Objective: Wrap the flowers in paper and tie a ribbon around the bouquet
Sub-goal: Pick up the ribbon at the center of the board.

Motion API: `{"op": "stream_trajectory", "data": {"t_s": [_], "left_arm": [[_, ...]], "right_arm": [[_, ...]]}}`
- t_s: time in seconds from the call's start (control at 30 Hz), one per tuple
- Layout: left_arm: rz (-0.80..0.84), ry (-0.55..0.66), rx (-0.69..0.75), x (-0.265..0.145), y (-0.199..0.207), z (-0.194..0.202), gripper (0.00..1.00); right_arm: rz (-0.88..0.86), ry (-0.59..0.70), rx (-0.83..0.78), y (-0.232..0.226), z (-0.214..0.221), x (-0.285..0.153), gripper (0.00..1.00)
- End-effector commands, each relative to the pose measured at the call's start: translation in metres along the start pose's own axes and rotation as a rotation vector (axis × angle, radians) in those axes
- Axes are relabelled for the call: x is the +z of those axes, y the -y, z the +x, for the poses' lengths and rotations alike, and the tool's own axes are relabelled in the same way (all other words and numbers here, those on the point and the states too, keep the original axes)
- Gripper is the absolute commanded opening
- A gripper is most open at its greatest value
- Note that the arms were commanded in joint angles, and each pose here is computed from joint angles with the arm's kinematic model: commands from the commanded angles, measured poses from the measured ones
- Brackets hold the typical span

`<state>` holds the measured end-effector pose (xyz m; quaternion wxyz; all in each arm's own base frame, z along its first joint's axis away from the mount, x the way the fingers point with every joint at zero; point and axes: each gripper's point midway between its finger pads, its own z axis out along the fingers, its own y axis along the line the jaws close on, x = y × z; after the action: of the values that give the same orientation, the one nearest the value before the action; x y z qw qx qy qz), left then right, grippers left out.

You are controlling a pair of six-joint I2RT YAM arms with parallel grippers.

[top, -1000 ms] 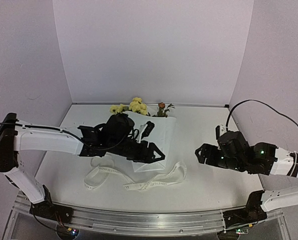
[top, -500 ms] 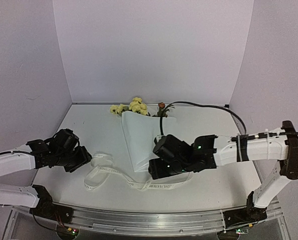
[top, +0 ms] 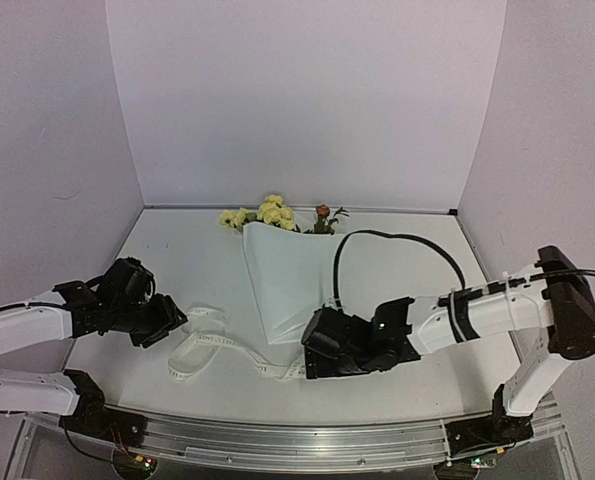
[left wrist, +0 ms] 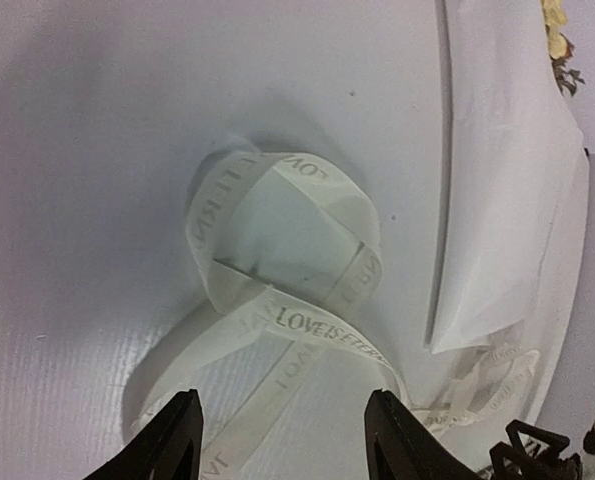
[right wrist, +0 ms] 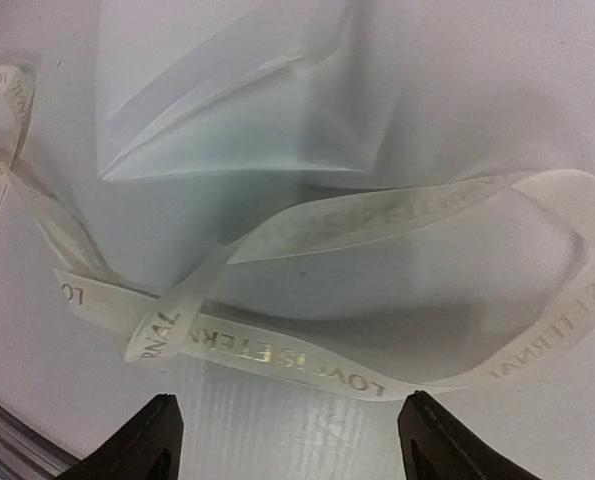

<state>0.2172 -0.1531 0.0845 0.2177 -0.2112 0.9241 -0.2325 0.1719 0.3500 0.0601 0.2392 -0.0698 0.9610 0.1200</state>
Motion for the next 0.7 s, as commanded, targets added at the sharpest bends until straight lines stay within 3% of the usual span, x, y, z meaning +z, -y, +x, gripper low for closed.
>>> {"op": "stream_trajectory", "data": {"t_s": [0.0, 0.13, 0.43, 0.53, 0.67], "left_arm": [[0.154, -0.08, -0.039, -0.004, 0.031, 0.011, 0.57], [0.157, -0.082, -0.089, -0.001, 0.032, 0.016, 0.57], [0.137, -0.072, -0.157, 0.014, 0.046, 0.038, 0.57], [0.066, 0.022, -0.158, 0.014, 0.035, 0.022, 0.57], [-0.095, 0.203, -0.026, 0.005, 0.026, -0.021, 0.61]], "right_arm": [[0.101, 0.152, 0.165, 0.057, -0.022, -0.029, 0.72], [0.155, 0.13, 0.263, 0.089, -0.005, -0.026, 0.67], [0.226, 0.127, 0.408, 0.121, -0.009, -0.007, 0.79], [0.236, 0.131, 0.417, 0.124, -0.013, -0.004, 0.79], [0.241, 0.113, 0.424, 0.125, -0.009, 0.005, 0.77]]}}
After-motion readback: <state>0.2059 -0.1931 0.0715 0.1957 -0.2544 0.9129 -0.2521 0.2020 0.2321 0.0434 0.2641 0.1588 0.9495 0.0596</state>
